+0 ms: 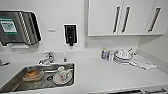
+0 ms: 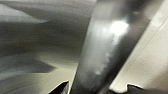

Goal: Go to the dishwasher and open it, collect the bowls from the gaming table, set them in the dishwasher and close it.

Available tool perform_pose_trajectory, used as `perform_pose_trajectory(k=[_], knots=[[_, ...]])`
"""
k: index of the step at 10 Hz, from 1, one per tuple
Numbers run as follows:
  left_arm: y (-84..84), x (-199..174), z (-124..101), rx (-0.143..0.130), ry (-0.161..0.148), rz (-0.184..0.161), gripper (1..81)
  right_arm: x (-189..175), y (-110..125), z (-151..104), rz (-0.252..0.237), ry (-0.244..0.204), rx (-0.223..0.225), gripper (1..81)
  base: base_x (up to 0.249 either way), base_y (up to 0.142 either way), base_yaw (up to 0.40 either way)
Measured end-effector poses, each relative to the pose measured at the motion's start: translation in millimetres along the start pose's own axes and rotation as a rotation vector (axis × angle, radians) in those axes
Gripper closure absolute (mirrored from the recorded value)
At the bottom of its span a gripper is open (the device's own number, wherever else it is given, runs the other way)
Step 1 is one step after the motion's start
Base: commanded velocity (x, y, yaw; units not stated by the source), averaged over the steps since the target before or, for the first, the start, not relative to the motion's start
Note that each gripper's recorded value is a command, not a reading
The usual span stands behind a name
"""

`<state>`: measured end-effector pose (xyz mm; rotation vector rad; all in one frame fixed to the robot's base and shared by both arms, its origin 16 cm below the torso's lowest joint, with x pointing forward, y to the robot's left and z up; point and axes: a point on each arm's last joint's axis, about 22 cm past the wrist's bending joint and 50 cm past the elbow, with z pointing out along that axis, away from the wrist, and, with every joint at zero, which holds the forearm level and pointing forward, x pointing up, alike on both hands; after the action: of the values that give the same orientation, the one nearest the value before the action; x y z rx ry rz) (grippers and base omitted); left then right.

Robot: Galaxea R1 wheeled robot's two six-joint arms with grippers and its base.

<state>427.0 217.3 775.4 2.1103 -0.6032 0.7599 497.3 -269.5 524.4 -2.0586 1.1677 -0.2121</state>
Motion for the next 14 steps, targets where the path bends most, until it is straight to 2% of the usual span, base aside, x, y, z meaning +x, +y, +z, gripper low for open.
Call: perform_pose_trajectory(k=[1,3,5,9,11,12,14], knots=[[0.2,0,0,0.0,0.001,0.0,1.0,4,-8,4,-0.005,0.016,0.022,1.0,-0.073,0.0,0.0],[-0.6,1,4,-0.006,0.0,0.0,1.0,11,-11,7,0.01,0.029,0.024,1.0,-0.086,0.0,0.0],[1.3,0,4,-0.007,0.0,-0.001,1.0,-5,23,3,0.028,-0.004,-0.036,1.0,-0.099,0.0,0.0],[1.0,1,4,-0.008,0.004,0.0,1.0,-28,71,3,0.035,-0.068,-0.166,1.0,-0.099,0.0,0.0],[0.9,0,4,-0.007,0.001,0.0,1.0,-56,103,8,0.026,-0.123,-0.238,1.0,-0.099,0.0,0.0],[1.4,0,6,-0.011,-0.001,-0.002,1.0,-66,115,10,0.045,-0.137,-0.261,1.0,-0.099,0.0,0.0],[1.6,-1,6,-0.011,-0.002,-0.002,1.0,-65,112,12,0.036,-0.125,-0.238,1.0,-0.099,0.0,0.0]])
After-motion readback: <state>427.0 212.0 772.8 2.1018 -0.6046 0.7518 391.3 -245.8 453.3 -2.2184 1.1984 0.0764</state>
